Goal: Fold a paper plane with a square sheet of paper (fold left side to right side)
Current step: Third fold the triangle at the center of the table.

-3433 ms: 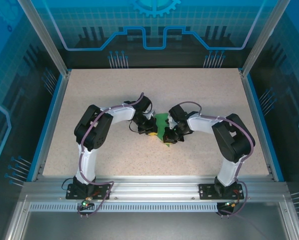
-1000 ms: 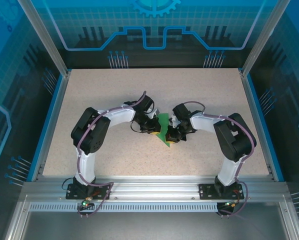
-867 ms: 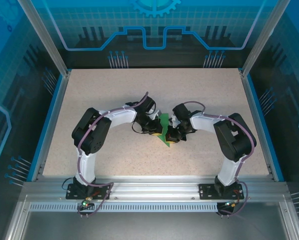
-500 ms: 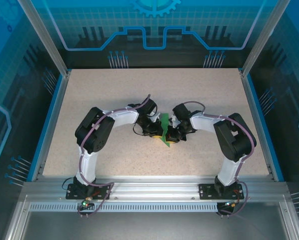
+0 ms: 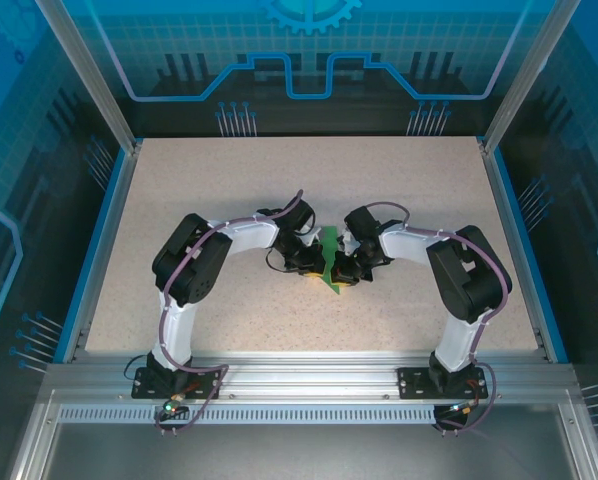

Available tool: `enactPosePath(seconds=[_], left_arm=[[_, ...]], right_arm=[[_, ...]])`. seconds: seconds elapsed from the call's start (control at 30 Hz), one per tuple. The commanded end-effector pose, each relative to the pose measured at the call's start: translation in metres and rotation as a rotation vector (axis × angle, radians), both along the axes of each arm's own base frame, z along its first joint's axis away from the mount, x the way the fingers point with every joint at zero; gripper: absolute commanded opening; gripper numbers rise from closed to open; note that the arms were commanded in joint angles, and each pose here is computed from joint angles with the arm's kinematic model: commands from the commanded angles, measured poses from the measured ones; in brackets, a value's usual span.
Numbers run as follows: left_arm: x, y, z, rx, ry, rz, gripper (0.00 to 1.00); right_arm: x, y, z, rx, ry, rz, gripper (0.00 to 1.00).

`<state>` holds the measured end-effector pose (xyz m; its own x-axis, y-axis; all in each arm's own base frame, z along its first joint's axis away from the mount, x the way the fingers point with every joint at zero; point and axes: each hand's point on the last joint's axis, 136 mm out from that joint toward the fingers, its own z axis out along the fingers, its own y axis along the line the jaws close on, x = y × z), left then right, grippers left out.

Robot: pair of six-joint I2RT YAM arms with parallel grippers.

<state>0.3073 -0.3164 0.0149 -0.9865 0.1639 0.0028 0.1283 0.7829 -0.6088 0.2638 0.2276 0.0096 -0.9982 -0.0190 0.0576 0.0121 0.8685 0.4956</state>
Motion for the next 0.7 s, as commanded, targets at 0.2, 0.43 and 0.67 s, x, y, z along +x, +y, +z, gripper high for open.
enactPosePath(seconds=[0.2, 0.43, 0.67], left_arm=[[0.015, 0.029, -0.016, 0.107, -0.041, 0.033, 0.07], [0.032, 0.048, -0.013, 0.122, -0.071, 0.072, 0.07], [0.047, 0.067, -0.010, 0.150, -0.112, 0.099, 0.07]], right_arm=[[-0.032, -0.037, -0.034, -0.205, 0.124, 0.009, 0.00], [-0.034, -0.039, -0.034, -0.208, 0.131, 0.009, 0.00], [-0.035, -0.039, -0.033, -0.209, 0.131, 0.010, 0.00]])
